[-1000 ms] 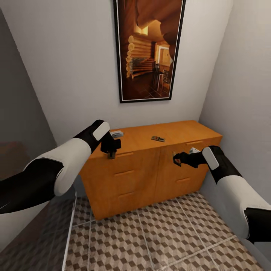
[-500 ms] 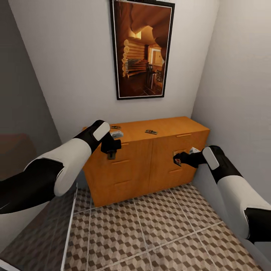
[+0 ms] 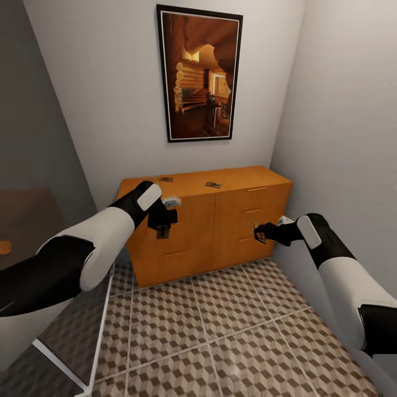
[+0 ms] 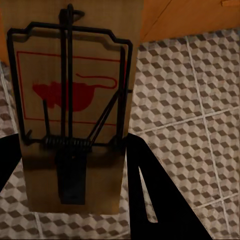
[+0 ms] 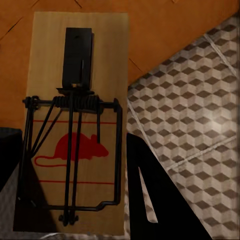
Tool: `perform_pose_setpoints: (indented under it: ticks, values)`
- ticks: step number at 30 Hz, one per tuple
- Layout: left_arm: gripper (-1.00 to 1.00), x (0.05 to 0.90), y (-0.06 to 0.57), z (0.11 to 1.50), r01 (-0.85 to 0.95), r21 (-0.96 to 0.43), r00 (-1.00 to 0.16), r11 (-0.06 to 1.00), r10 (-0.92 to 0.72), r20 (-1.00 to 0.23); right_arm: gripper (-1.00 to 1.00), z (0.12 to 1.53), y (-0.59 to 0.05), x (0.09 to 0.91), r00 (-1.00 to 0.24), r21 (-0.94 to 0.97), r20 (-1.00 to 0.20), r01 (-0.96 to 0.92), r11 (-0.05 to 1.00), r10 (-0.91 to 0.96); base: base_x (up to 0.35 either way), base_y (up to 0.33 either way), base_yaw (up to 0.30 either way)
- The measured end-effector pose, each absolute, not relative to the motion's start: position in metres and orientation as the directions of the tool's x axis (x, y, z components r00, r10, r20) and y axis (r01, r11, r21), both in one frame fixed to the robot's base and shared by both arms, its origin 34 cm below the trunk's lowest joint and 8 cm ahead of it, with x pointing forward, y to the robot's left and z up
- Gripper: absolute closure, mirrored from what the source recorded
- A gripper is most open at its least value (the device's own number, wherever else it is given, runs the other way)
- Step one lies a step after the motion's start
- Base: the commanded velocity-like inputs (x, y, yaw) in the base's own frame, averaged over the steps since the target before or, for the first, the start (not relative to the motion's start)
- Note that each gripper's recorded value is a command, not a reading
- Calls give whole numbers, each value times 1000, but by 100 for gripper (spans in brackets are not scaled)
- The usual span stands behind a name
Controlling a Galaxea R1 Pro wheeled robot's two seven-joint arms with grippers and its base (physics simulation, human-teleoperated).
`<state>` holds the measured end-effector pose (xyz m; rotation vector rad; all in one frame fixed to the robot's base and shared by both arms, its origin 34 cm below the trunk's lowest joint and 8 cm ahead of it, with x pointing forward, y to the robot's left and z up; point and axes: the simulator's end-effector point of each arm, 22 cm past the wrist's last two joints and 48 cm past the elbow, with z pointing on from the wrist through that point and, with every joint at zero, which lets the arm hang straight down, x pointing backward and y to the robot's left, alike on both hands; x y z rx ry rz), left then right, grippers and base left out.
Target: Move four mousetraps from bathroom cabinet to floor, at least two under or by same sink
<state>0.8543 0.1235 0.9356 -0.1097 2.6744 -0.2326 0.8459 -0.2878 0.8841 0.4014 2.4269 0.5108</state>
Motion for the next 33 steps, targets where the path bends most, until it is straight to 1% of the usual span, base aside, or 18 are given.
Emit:
perform_pose_setpoints:
  ticks: [8,13,17,20,23,26,28,31,33]
  values:
    - [100,831,124,886,-53,-177,-925,983,-115,-363,100,884,-299,845,-758,439,-513,172,882,403,-331,-112,0]
    - [100,794,124,824,-70,-170,-956,983,-115,-270,100,882,-300,844,-760,435,-511,175,884,401,-331,-92,0]
    - [100,748,128,756,-103,-156,-975,982,-131,-180,100,871,-300,839,-771,422,-499,183,888,396,-331,-38,0]
    - [100,727,131,726,-127,-147,-977,981,-149,-150,100,850,-307,827,-790,379,-485,198,904,376,-331,-8,0]
    - [100,700,137,692,-143,-123,-980,982,-158,-123,100,813,-324,805,-823,271,-468,214,939,322,-326,-2,0]
    - [100,667,148,647,-137,-59,-981,989,-144,-131,100,759,-348,768,-861,117,-445,218,969,247,-121,-1,0]
    - [100,646,155,619,-129,-16,-979,992,-130,-158,100,727,-362,746,-874,29,-444,207,978,198,-25,0,0]
    - [100,614,167,580,-104,55,-968,993,-88,-234,100,676,-376,706,-897,-96,-432,152,984,96,-9,0,0]
    - [100,600,173,564,-81,89,-959,993,-53,-279,100,649,-378,683,-910,-136,-411,122,983,56,-3,0,0]
